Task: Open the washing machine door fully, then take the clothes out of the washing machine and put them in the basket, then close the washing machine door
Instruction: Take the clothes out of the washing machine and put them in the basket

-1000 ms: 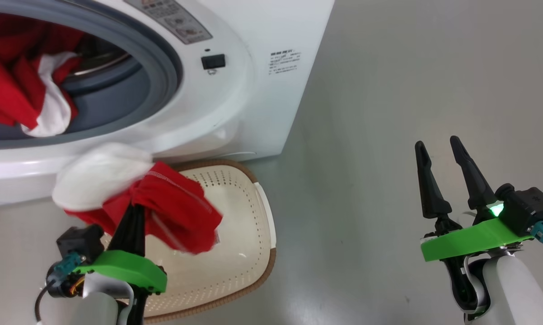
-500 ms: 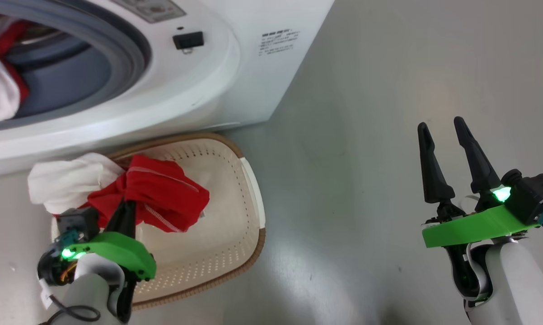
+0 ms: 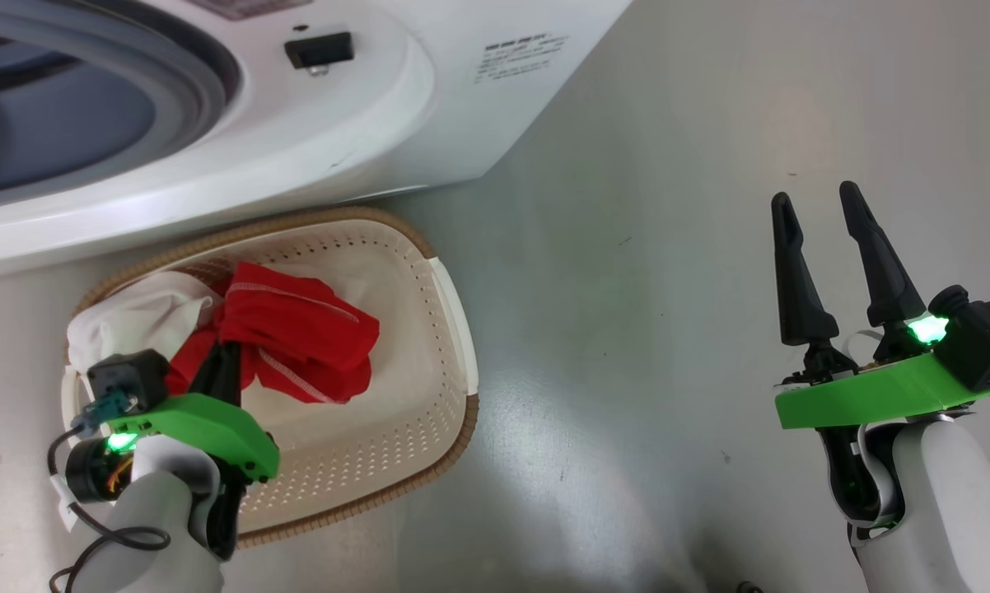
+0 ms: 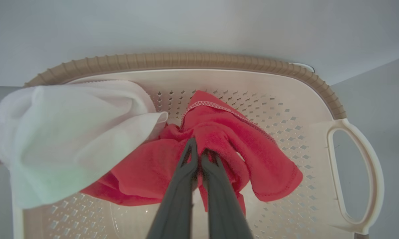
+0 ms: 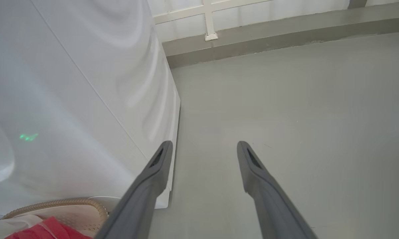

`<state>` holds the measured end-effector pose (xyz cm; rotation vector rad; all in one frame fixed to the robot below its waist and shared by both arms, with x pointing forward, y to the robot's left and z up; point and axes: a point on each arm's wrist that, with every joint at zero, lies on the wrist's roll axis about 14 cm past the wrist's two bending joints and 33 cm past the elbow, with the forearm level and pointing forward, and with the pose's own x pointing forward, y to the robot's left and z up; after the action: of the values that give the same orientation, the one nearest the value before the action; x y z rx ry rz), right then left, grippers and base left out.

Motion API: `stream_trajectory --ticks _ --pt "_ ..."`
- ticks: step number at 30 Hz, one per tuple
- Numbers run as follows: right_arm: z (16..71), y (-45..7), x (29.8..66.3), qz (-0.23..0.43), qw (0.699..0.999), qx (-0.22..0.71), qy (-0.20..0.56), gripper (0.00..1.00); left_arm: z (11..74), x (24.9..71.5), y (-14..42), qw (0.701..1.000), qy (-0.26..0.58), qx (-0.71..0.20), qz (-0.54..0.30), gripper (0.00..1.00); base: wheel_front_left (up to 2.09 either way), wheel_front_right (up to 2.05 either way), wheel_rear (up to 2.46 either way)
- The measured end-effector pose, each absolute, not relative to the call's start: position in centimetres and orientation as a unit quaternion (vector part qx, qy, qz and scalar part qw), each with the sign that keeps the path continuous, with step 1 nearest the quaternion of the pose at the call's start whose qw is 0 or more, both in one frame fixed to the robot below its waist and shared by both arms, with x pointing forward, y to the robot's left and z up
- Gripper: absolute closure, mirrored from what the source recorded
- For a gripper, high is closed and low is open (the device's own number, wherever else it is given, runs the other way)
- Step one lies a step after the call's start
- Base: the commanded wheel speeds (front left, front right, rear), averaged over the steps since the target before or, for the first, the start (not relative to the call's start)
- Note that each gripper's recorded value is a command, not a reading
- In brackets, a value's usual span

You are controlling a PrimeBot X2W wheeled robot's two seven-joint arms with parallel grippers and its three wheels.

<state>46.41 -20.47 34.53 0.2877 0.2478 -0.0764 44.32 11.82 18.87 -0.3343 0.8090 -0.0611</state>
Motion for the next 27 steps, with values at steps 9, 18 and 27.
stream_trajectory --ticks 9,18,27 --pt "35.1 -20.2 46.6 -0.033 0.982 0.143 0.117 0.0 19.6 44.7 12.4 0.908 0.382 -0.172 -0.015 0.0 0.0 0.0 0.0" --pt "36.7 -19.8 46.6 -0.026 0.984 0.146 0.102 0.0 22.0 45.6 12.9 0.918 0.355 -0.177 -0.01 0.0 0.0 0.0 0.0" --pt "39.3 -19.3 45.8 -0.017 0.985 0.15 0.08 0.0 25.6 44.9 14.3 0.932 0.313 -0.183 0.005 0.0 0.0 0.0 0.0"
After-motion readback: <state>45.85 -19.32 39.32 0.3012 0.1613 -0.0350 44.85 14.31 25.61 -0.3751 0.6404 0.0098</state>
